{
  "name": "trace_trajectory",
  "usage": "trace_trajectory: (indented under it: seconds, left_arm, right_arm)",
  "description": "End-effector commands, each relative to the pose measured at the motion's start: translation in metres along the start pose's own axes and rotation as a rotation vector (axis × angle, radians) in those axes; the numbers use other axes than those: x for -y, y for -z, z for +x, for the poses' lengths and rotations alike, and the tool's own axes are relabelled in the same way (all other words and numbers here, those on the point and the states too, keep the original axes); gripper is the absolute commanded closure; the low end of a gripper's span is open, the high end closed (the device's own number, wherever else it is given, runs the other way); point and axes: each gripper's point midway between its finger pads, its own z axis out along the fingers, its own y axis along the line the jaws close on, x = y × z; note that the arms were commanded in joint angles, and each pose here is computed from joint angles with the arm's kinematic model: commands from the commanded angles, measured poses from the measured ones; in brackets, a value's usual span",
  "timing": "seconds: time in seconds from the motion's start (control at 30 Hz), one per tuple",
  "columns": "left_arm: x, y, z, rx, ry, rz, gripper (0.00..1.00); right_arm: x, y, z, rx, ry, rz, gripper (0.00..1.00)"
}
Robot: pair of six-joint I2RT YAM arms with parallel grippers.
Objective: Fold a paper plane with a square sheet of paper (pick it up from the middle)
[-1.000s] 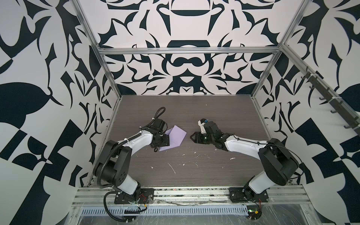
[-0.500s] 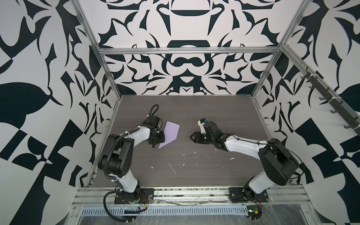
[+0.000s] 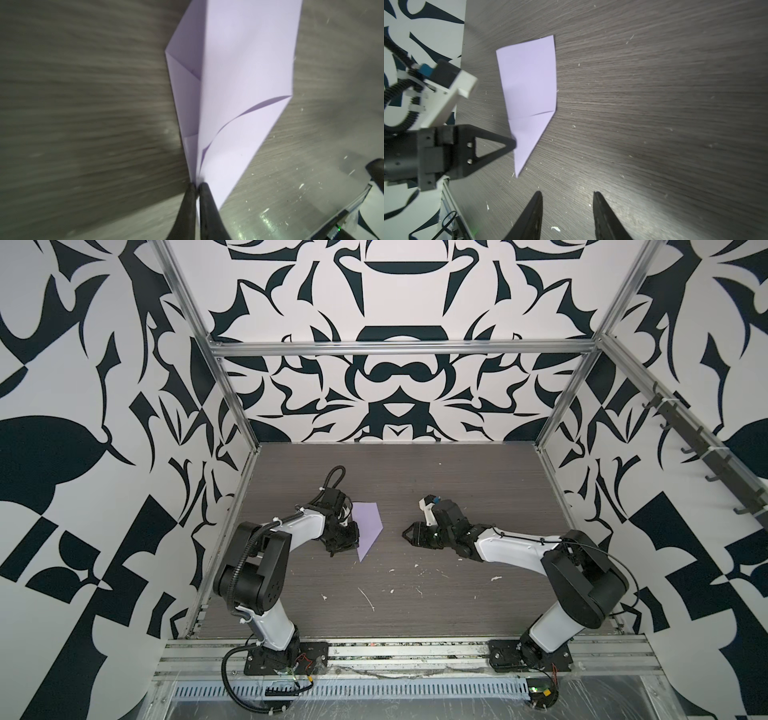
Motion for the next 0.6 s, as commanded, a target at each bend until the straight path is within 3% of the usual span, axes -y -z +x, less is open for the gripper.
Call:
trace_trajectory:
  seconds: [0.0,0.27,0.57]
  left_arm:
    - [0.015,-0.009,0.007,-0.048,-0.024,0.02,0.91]
    - [0.022,-0.015,0.011,-0.064,-0.053,-0.002,0.91]
    - [0.009,-0.023,0.012,-0.081,-0.027,-0.063,0.92]
  right_arm:
    - [-0.02,-0.001,-0.009,0.013,-0.005,-0.08,0.56]
    - [-0.026,-0.018,-0.004,-0.066,-0.019,-0.121,0.56]
    - [-0.011,-0.047,-0.009,-0.093,-0.181,-0.108,0.57]
